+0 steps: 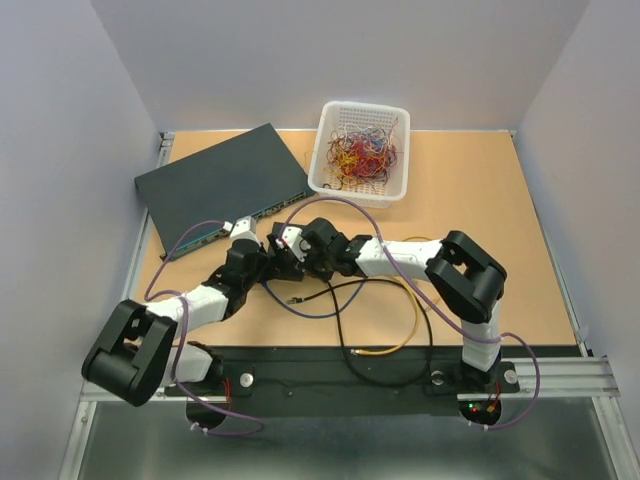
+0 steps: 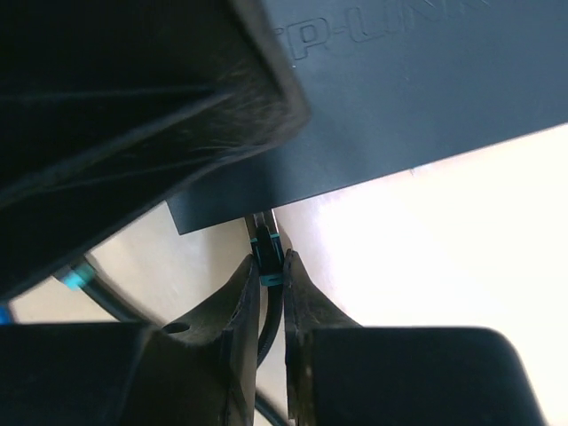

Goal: Insert the plug into the switch port

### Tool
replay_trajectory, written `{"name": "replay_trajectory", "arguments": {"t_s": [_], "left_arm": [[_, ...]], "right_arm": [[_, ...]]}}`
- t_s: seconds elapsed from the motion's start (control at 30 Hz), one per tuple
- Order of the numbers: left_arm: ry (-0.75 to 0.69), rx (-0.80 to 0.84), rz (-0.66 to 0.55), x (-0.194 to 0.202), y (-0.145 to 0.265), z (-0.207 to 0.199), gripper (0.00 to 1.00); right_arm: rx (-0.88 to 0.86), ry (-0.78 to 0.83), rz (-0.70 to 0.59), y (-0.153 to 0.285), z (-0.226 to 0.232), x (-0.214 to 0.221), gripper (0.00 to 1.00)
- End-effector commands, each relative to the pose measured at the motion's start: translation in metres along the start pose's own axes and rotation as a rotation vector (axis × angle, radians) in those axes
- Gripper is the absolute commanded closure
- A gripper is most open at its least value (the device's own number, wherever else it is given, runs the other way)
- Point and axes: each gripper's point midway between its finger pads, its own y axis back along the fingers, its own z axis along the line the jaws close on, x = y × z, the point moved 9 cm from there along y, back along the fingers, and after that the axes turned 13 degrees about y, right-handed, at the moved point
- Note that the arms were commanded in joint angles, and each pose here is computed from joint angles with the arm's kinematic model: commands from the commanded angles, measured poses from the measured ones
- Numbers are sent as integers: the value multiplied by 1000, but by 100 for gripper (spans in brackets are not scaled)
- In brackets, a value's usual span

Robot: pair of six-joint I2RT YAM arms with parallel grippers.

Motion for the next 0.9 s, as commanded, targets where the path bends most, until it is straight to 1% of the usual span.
{"name": "replay_trajectory", "arguments": {"t_s": [0.0, 0.1, 0.27, 0.43, 0.57, 0.67, 0.87], "left_arm": [[7, 13, 163, 0, 25, -10, 1], [10, 3, 112, -19, 24, -11, 1], [26, -52, 74, -29, 9, -6, 2], [3, -49, 107, -29, -9, -8, 4], [-14, -67, 169, -24, -26, -4, 6], [-18, -44, 194, -27, -38, -13, 6], [-25, -67, 188, -31, -45, -14, 6]], "right_arm": [[99, 12, -425, -6, -22, -87, 100], [82, -5, -426, -12, -19, -89, 100], [66, -46, -410, -19, -11, -86, 100], [64, -66, -385, -20, -5, -77, 100], [94, -108, -386, -14, -7, -78, 100], [82, -137, -396, -14, -4, -80, 100], [81, -139, -391, -20, -1, -82, 100]]}}
